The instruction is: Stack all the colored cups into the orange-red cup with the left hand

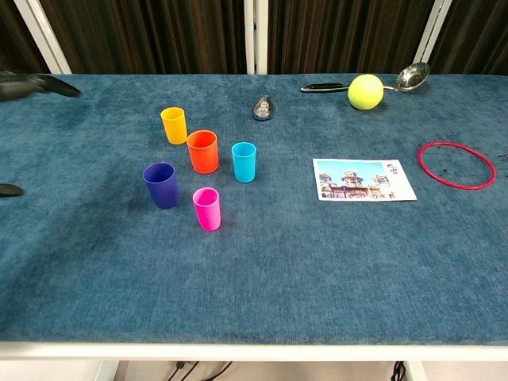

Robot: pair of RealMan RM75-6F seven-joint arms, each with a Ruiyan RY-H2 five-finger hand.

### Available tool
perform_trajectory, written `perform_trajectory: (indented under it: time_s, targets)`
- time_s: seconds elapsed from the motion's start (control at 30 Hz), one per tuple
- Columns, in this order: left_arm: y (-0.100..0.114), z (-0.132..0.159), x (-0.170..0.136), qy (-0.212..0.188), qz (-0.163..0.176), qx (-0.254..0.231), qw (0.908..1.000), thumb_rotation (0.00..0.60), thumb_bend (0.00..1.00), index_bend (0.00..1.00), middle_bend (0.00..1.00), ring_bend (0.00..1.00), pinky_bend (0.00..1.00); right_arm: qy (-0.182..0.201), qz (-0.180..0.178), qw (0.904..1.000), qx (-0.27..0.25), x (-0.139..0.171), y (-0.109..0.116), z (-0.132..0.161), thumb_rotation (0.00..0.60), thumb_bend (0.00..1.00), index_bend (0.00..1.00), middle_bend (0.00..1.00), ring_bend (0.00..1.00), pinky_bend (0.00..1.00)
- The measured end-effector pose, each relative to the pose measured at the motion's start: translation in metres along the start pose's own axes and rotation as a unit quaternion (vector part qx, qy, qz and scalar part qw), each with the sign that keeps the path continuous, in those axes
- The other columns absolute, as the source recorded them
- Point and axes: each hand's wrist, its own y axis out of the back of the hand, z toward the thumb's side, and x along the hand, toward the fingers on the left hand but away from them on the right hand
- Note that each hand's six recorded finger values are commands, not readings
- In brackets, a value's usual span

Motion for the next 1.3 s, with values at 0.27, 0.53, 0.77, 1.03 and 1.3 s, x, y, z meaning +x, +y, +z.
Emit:
perform_trajectory:
  time_s: [0.27, 0.53, 0.77, 1.03, 1.3]
  targets:
    - [-0.021, 0.019, 0.038, -0.027, -0.023, -0.002, 0.9994, 0.600, 0.19, 0.13, 0.12, 0.04, 0.05, -0.009, 0.001, 0.9999, -0.005, 0.003, 0.002, -0.007, 0.600, 0.33, 0.00, 0.00, 0.00, 0.00]
    - [-0.032, 0.034, 0.060, -0.047, -0.032, -0.010, 0.9983, 0.600, 0.22, 0.17, 0.14, 0.08, 0.05, -0.013, 0.000, 0.9999, -0.003, 0.003, 0.002, -0.009, 0.600, 0.33, 0.00, 0.00, 0.00, 0.00]
    - [-0.035, 0.041, 0.072, -0.057, -0.034, -0.009, 0.9978, 0.600, 0.24, 0.21, 0.19, 0.16, 0.05, -0.019, 0.001, 0.9998, -0.001, 0.004, 0.001, -0.013, 0.600, 0.33, 0.00, 0.00, 0.00, 0.00]
    - [-0.042, 0.054, 0.086, -0.075, -0.043, -0.011, 0.9962, 0.600, 0.26, 0.25, 0.22, 0.23, 0.06, -0.023, 0.004, 0.9997, 0.001, 0.004, -0.001, -0.016, 0.600, 0.33, 0.00, 0.00, 0.00, 0.00]
    - [-0.048, 0.059, 0.096, -0.081, -0.044, -0.004, 0.9958, 0.600, 0.28, 0.31, 0.30, 0.33, 0.08, -0.029, 0.006, 0.9996, 0.001, 0.004, -0.001, -0.020, 0.600, 0.33, 0.00, 0.00, 0.00, 0.00]
